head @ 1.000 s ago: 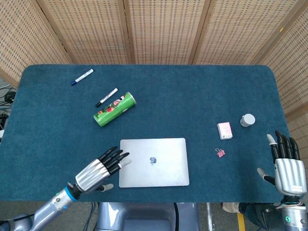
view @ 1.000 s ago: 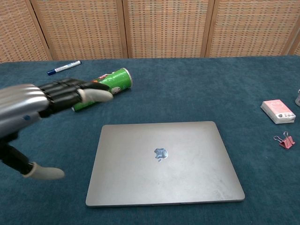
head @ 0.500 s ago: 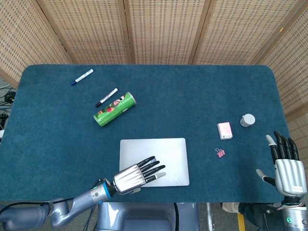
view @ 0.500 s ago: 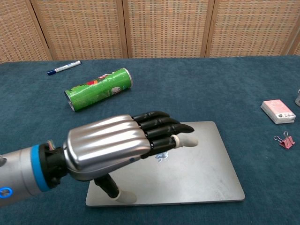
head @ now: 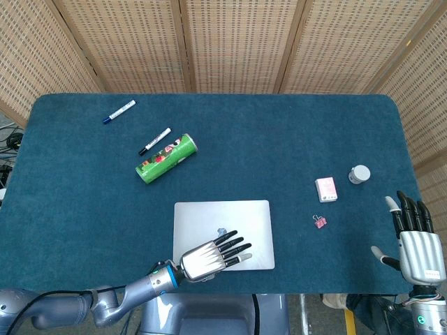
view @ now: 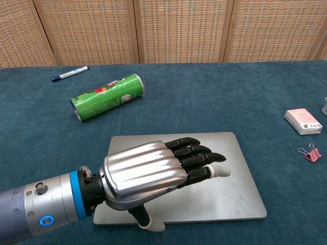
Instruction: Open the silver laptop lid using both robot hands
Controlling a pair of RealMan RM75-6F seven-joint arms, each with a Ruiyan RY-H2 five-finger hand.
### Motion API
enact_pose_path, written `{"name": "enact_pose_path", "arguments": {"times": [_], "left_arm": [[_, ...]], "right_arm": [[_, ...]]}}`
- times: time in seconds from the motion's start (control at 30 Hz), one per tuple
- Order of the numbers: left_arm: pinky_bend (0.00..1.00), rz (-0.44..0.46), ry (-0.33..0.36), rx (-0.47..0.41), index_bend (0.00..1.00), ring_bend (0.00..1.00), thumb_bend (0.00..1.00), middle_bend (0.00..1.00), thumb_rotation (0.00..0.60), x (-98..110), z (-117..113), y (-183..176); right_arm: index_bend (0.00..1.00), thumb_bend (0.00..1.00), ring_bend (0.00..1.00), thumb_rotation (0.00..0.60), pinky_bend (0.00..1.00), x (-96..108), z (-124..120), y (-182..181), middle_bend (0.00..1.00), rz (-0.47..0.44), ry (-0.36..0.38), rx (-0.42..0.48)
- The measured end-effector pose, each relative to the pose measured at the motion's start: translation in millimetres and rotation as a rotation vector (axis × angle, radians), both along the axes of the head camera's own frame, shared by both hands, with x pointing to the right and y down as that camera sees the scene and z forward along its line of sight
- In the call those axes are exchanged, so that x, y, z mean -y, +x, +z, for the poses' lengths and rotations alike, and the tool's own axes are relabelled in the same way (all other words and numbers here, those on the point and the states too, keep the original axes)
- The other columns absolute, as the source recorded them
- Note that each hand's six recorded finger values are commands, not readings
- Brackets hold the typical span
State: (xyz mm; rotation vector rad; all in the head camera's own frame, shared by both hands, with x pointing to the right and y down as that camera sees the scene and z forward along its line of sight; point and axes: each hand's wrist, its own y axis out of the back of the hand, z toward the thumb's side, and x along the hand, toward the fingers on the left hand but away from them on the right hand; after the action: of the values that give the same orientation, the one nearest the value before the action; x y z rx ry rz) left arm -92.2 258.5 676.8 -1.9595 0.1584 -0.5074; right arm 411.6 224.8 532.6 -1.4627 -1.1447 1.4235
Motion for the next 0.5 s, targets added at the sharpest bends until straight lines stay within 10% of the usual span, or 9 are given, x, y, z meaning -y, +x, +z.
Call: {"name": "enact_pose_path", "arguments": {"times": [0.5], "left_arm": [[0.0,-0.009,-0.007,0.018,0.0,0.0,0.0,0.0,0.6,-1,14,17]], "right_arm": [[0.0,0.0,0.0,0.6,0.0,1,-1,4,0.0,0.009,-0.002,0.008]]}}
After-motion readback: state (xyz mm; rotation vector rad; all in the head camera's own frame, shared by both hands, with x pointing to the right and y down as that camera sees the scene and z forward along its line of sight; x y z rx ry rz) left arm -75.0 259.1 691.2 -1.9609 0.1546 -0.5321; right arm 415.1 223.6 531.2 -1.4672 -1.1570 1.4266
